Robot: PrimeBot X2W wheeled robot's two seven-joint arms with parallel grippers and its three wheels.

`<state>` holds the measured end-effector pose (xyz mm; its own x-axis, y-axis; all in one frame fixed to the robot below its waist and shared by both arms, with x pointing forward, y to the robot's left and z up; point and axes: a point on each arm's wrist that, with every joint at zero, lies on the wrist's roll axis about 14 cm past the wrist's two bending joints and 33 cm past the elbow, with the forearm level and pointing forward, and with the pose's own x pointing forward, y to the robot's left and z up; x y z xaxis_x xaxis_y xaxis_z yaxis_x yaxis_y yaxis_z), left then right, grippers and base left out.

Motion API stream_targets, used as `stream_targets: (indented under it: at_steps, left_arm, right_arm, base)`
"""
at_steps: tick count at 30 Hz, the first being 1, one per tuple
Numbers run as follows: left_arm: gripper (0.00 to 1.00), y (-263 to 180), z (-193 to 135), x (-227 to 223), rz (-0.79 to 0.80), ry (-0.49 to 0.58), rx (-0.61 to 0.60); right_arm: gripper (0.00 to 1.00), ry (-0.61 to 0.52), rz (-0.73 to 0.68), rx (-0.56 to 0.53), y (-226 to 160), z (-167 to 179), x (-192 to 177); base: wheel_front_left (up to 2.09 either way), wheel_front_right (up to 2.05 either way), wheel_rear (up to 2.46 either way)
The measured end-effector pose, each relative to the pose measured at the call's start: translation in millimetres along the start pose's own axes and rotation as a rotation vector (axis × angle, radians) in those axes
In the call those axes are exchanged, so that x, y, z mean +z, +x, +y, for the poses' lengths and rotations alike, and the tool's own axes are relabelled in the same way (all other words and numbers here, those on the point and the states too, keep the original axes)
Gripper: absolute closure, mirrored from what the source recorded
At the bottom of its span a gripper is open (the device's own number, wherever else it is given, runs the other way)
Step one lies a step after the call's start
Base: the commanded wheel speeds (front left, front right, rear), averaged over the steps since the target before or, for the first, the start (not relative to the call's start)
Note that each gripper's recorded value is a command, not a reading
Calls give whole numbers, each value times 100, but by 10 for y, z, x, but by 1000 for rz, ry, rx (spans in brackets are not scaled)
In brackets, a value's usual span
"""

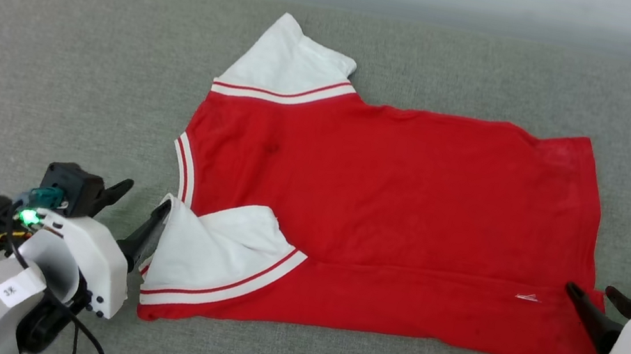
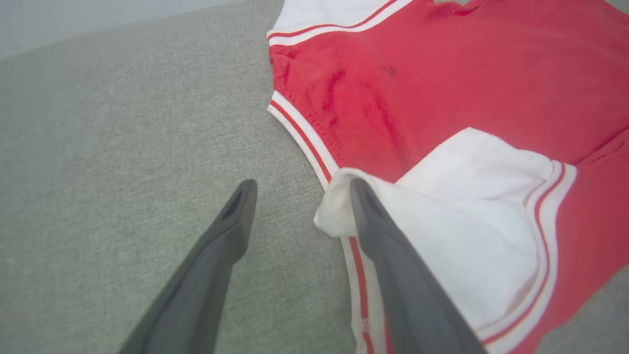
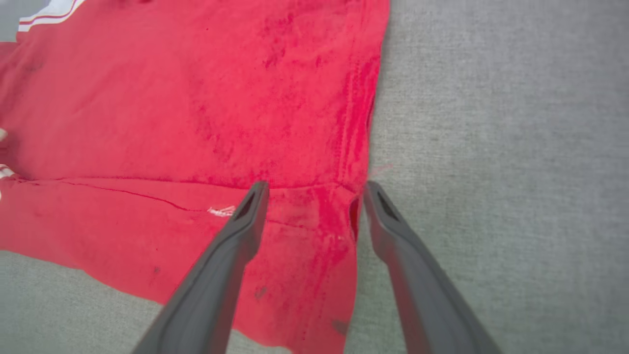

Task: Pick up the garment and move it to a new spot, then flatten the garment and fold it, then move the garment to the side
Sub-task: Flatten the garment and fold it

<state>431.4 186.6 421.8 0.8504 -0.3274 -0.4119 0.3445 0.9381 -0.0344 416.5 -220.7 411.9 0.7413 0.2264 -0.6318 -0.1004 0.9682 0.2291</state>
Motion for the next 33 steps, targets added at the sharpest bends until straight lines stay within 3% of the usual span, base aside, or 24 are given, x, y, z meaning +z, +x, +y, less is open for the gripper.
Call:
stream_targets:
  at_steps: [6, 15, 24, 33]
  left_arm:
    - [0, -209, 83, 72, -87, -116, 92]
    - [0, -539, 3, 73, -136, -274, 151]
    - [0, -720, -240, -89, -32, -316, 120]
    - [0, -724, -518, -400, 194, -338, 49]
  right_arm:
    - [0, 22, -83, 7, -167, 66, 113]
    - [0, -16, -62, -51, -402, 19, -27]
    - [0, 0, 87, -111, -511, 66, -339]
    - [0, 24, 113, -147, -521, 103, -347]
  base:
    - [0, 0, 0]
    - [0, 0, 0]
    - [0, 0, 0]
    - [0, 0, 0]
